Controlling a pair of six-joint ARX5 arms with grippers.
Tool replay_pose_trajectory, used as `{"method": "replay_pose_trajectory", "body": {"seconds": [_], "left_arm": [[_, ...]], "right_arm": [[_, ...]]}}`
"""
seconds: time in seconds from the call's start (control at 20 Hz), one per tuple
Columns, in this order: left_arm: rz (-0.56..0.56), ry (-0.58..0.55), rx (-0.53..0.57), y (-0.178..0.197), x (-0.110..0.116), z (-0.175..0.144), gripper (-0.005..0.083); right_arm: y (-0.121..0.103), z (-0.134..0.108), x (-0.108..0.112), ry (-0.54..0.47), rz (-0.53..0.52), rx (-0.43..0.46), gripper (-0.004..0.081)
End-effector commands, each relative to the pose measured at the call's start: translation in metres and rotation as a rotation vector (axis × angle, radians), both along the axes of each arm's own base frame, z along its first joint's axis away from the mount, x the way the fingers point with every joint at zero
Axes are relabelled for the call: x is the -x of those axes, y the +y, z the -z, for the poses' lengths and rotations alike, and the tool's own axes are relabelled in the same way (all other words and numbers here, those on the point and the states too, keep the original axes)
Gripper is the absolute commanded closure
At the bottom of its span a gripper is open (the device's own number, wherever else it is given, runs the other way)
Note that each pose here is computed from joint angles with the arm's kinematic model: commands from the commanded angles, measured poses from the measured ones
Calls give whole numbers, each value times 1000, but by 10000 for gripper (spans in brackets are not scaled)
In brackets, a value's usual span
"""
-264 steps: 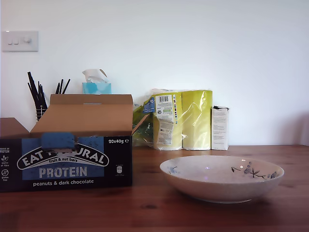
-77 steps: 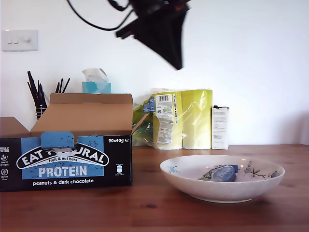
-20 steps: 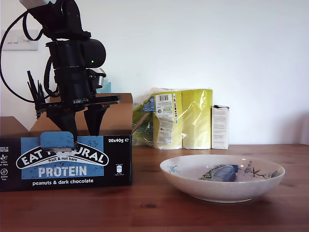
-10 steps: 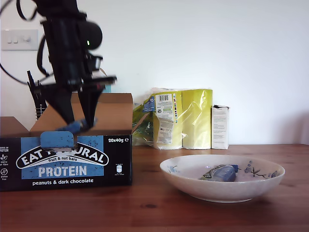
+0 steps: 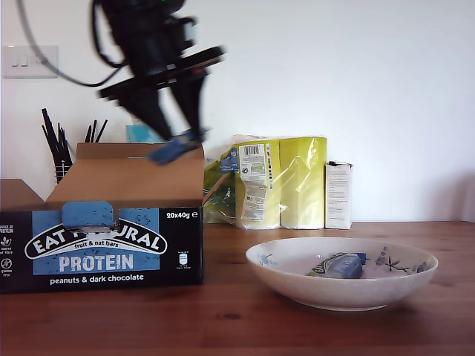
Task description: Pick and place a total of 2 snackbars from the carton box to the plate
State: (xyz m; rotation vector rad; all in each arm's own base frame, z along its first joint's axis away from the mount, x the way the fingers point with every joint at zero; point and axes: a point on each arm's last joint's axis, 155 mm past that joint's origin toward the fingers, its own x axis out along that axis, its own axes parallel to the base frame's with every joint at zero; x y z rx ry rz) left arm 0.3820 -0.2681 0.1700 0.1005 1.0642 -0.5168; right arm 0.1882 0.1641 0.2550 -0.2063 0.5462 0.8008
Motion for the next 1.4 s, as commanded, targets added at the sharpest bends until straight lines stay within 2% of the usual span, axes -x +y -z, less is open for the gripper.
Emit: {"method": "replay_pose_trajectory", "body": {"seconds": [0.0,0.3,0.6,1.05,1.2,1.35], "left_arm": [[70,-61,40,-32,1,-8,560],[230,-180,114,-109,13,-9,560],[315,-149,93,-145,27,33,560],[337,-31,-69,-142,31,131,560],[341,-57,-143,-131,26,138,560],[346,-50,-159,-127,27,140,559]], "right_arm": [[-3,-12,8,-45,-10,-23,783],[-19,-12,33,-43,0,-27,783],[-25,-7,43,-21,4,-21,783],[-25,-6,43,-21,3,-20,783],[-25,-6,43,-22,3,-20,783],[-25,-7,43,-26,0,-17,783]]}}
